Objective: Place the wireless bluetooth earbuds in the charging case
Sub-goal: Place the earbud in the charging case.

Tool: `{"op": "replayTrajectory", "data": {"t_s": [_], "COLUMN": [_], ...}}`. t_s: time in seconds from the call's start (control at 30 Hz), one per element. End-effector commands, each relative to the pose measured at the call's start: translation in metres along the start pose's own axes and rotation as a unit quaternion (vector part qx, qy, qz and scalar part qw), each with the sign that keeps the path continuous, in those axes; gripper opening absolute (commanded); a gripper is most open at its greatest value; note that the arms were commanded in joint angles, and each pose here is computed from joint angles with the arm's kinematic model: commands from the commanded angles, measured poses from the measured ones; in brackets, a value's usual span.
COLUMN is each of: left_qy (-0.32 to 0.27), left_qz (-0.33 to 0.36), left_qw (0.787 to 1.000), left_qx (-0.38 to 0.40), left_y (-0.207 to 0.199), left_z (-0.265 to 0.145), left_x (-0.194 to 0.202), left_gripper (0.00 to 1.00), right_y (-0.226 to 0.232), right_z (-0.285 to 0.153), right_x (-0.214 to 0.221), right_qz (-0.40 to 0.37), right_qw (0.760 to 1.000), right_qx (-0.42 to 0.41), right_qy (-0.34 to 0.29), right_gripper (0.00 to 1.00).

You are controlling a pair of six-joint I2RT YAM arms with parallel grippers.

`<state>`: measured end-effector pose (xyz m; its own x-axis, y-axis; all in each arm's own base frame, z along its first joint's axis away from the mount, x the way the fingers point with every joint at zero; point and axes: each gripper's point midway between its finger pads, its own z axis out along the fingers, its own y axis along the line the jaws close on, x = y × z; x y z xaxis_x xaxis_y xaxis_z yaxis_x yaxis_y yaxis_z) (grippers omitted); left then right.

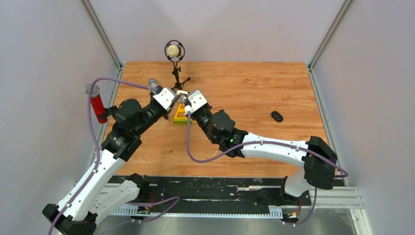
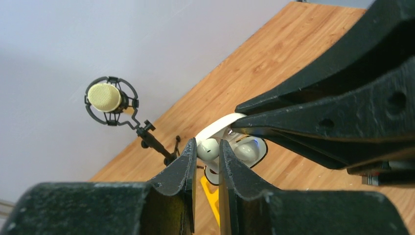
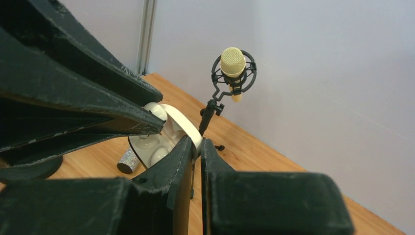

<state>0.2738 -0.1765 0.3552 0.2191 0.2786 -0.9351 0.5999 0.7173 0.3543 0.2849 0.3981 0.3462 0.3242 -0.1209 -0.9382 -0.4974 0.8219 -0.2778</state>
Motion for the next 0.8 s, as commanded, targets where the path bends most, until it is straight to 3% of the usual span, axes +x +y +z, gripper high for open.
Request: {"op": "replayTrajectory", "data": {"t_s": [0.0,0.37,0.57,0.67,0.77], "left_qy": [-0.041,-0.044,-0.058,-0.062,-0.046], "left_qz": [0.059,0.106,0.141,0.143,0.126], "left_qw": [0.997,0.993,0.986,0.983,0.987], "left_qx": [0.021,0.022,0.063,0.099,0.087], "left_y": [-0.007,-0.007,-0.021,-0.035,-0.031], "left_z": [-0.005,-0.008,-0.01,-0.016,-0.015], "left_x": [-0.011,-0.005,-0.007,-0.005,0.001], "left_gripper": [0.0,0.0,0.0,0.0,0.0], "right_y": [-0.016,-0.016,-0.015,-0.016,-0.017], "right_z": [-0.006,-0.008,-0.009,-0.008,-0.009], "right_x": [-0.048,-0.051,-0.052,-0.053,-0.053], "right_qz": [0.078,0.08,0.081,0.08,0.078], "right_qw": [0.995,0.995,0.995,0.995,0.995], "right_qx": [-0.004,-0.011,-0.015,-0.013,-0.011], "right_qy": [-0.059,-0.062,-0.063,-0.065,-0.064], "right_gripper": [0.0,0.0,0.0,0.0,0.0]}}
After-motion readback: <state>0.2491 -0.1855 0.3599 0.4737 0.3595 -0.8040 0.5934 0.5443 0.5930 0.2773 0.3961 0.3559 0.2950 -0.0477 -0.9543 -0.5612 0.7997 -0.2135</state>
